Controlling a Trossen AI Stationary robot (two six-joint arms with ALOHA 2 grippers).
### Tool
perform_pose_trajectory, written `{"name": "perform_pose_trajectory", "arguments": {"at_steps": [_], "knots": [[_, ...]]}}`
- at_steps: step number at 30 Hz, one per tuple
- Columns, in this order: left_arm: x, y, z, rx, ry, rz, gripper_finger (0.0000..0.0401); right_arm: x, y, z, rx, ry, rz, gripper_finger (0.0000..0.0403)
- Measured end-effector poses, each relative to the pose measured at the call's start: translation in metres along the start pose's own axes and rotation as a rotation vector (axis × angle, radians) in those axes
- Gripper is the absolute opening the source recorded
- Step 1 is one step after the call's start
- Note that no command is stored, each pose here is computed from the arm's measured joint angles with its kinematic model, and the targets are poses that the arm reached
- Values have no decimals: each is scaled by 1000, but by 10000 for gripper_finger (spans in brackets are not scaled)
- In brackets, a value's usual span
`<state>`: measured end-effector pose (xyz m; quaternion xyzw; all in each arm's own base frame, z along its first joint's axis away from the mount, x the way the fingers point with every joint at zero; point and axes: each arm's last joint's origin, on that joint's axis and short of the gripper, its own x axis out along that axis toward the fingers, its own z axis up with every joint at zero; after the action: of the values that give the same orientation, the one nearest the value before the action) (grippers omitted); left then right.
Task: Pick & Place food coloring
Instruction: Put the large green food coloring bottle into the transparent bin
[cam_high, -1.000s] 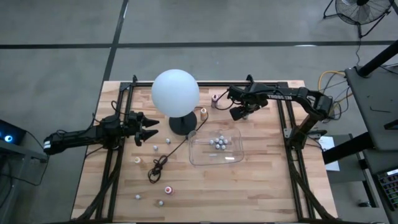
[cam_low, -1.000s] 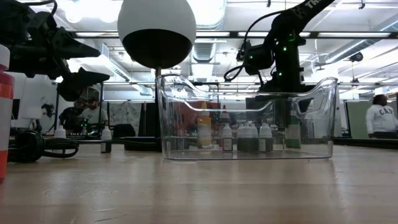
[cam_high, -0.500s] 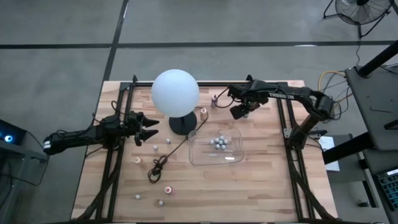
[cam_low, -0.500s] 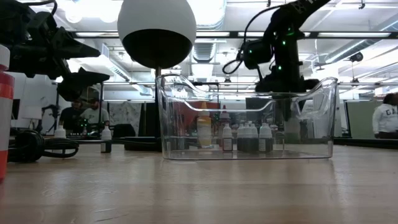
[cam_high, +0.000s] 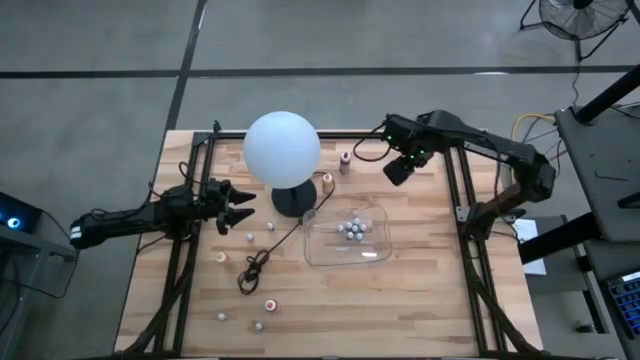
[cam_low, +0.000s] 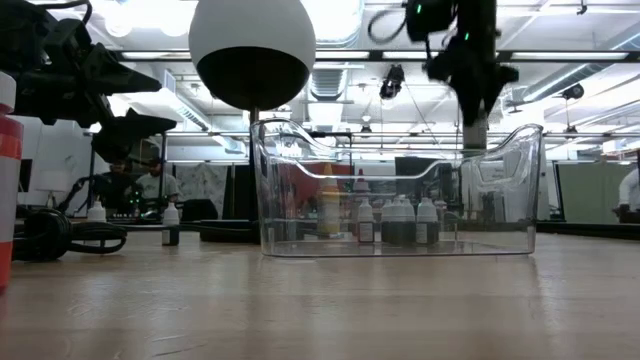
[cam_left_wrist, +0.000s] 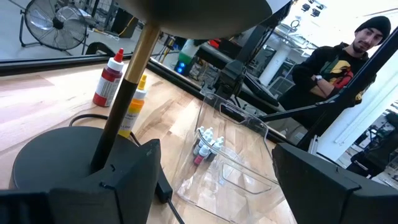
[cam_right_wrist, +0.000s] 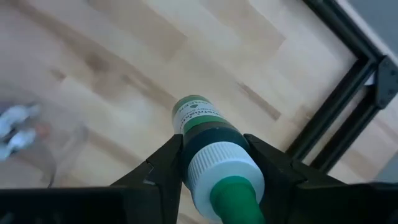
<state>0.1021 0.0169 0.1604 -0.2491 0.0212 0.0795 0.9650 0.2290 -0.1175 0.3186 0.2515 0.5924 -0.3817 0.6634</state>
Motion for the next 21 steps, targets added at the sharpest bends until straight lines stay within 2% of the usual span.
{"name": "perform_pose_trajectory", "arguments": {"at_steps": [7,10,21], "knots": [[0,0,0,0,0,-1,279,-52,5,-23,-113,-51,41,136],[0,0,0,0,0,0,279,-69,13,-33,-164,-105,92,136],[0,0,0,0,0,0,279,-108,51,-72,-395,-194,240,136]]}}
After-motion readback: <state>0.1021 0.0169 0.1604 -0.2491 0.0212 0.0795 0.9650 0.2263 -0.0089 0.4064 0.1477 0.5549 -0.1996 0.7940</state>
